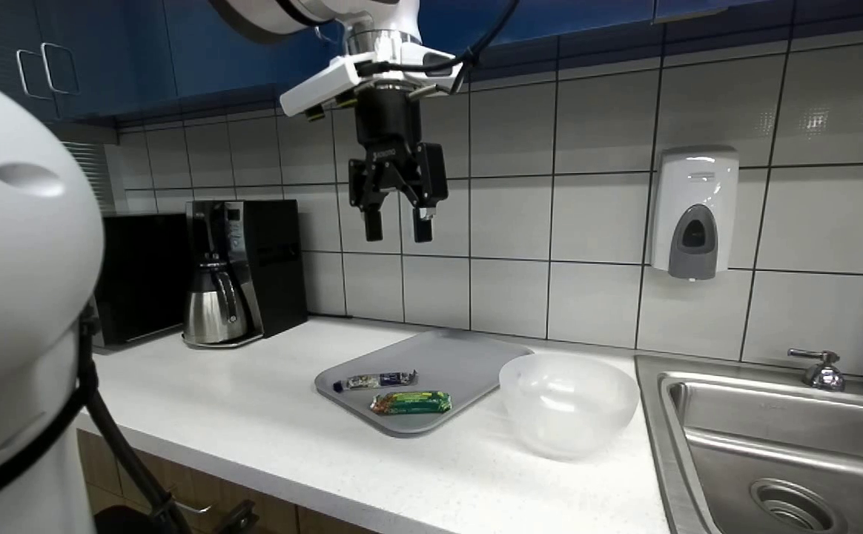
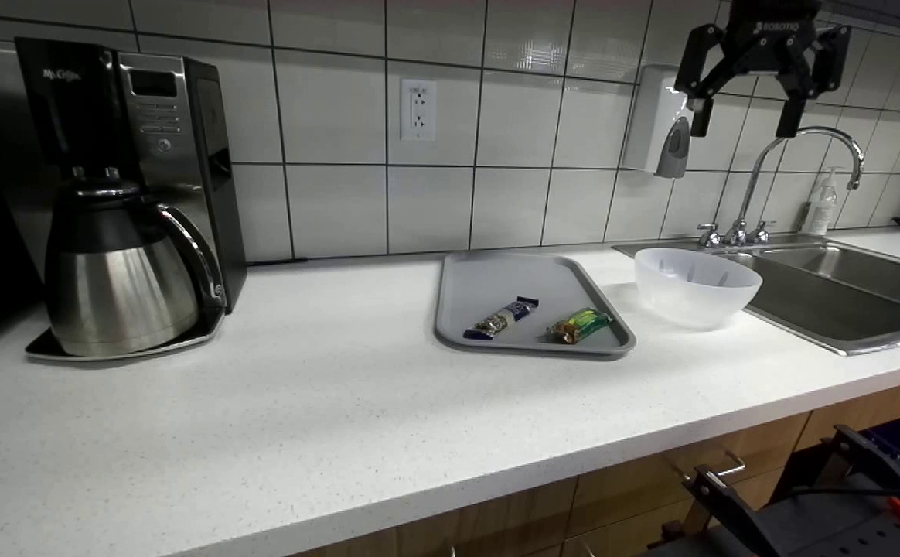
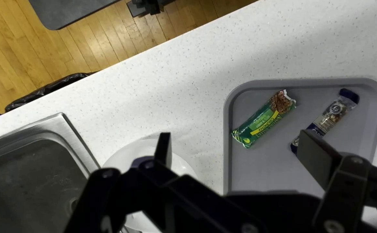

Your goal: Move the objects from the tray to the top of the kitchen counter

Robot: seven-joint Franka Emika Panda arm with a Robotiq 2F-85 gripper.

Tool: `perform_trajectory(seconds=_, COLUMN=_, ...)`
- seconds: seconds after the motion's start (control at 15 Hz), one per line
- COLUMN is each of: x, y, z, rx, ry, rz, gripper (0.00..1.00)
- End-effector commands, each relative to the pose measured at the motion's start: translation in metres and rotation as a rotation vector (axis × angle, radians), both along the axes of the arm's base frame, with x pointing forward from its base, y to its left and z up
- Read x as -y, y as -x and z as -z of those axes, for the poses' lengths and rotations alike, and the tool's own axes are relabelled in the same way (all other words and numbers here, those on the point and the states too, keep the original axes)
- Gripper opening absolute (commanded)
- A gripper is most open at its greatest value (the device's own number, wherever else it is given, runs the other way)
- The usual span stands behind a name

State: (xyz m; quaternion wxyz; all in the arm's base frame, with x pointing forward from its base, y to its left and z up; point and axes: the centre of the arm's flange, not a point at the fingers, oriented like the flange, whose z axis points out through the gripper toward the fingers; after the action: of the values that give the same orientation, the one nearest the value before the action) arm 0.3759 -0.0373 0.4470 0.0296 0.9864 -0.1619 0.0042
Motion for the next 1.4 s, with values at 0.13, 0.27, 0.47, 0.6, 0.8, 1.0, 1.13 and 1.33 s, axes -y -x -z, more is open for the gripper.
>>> perform_trajectory(seconds=0.13, x=-0.019, y=-0.004, z=0.029, rx=0.062, ry=-0.011, rz=0.049, gripper=1.00)
perform_trajectory(seconds=0.27, x=-0.025, y=-0.007, z=0.038, rx=0.078, ry=-0.019, rz=0.065, gripper=1.00)
perform_trajectory(seconds=0.47, x=-0.034, y=-0.015, z=0.054, rx=0.096, ry=-0.028, rz=0.079, gripper=1.00)
perform_trajectory(seconds=0.6, x=-0.040, y=-0.020, z=0.065, rx=0.107, ry=-0.026, rz=0.086, gripper=1.00)
perform_trajectory(seconds=0.8, x=-0.050, y=-0.029, z=0.082, rx=0.114, ry=-0.026, rz=0.099, gripper=1.00)
perform_trajectory(seconds=1.0, x=-0.060, y=-0.038, z=0.098, rx=0.123, ry=-0.029, rz=0.114, gripper=1.00)
perform_trajectory(seconds=1.13, x=-0.067, y=-0.045, z=0.109, rx=0.124, ry=-0.035, rz=0.127, gripper=1.00)
perform_trajectory(seconds=1.33, x=-0.078, y=-0.055, z=0.125, rx=0.126, ry=-0.043, rz=0.153, gripper=1.00)
